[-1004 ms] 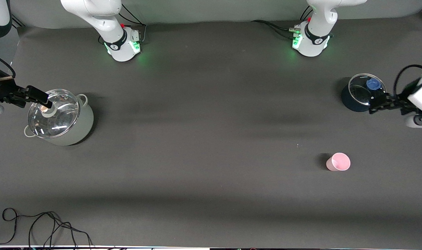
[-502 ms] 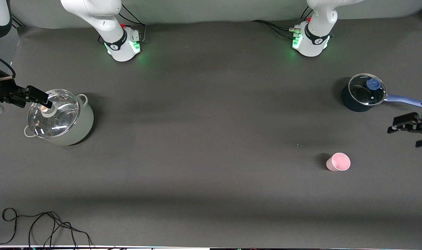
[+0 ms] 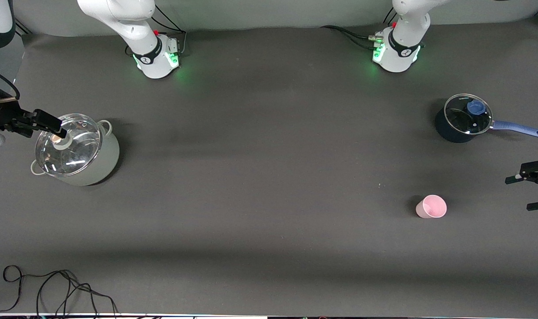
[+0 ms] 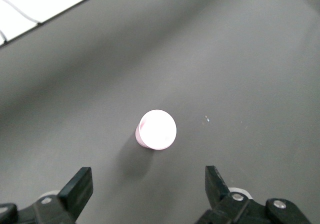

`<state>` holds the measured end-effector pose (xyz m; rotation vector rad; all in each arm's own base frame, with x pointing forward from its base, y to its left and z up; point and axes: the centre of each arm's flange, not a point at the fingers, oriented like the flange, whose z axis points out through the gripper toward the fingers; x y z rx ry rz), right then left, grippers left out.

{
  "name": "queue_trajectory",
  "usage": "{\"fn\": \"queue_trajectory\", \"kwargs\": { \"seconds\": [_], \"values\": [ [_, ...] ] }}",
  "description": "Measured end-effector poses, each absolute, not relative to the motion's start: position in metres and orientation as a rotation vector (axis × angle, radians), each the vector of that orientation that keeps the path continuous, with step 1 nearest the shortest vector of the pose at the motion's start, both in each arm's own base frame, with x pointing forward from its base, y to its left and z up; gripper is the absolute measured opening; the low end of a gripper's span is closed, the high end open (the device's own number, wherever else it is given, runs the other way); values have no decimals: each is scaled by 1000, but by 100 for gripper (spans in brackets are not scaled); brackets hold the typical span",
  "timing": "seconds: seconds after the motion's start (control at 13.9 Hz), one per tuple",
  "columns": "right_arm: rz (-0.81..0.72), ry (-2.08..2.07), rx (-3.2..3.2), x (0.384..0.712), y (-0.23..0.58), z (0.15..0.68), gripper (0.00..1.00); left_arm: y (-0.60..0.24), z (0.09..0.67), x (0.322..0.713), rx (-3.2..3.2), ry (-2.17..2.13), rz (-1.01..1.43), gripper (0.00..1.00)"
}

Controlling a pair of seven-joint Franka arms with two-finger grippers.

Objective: Transfer pink cup from left to right arm
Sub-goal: 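Move the left gripper down beside the pink cup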

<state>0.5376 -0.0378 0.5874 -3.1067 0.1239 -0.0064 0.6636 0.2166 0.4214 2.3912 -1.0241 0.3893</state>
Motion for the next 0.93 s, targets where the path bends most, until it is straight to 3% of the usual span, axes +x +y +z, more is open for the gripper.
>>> {"fn": "queue_trajectory", "kwargs": {
  "seconds": [0.57,0.93],
  "values": [
    [-6,124,-3107,538,-38,587,100,267,290,634,2066,-1185,616,100],
    [-7,124,-3107,538,-38,587,100,278,204,603,1904,-1240,907,100]
  ]
}}
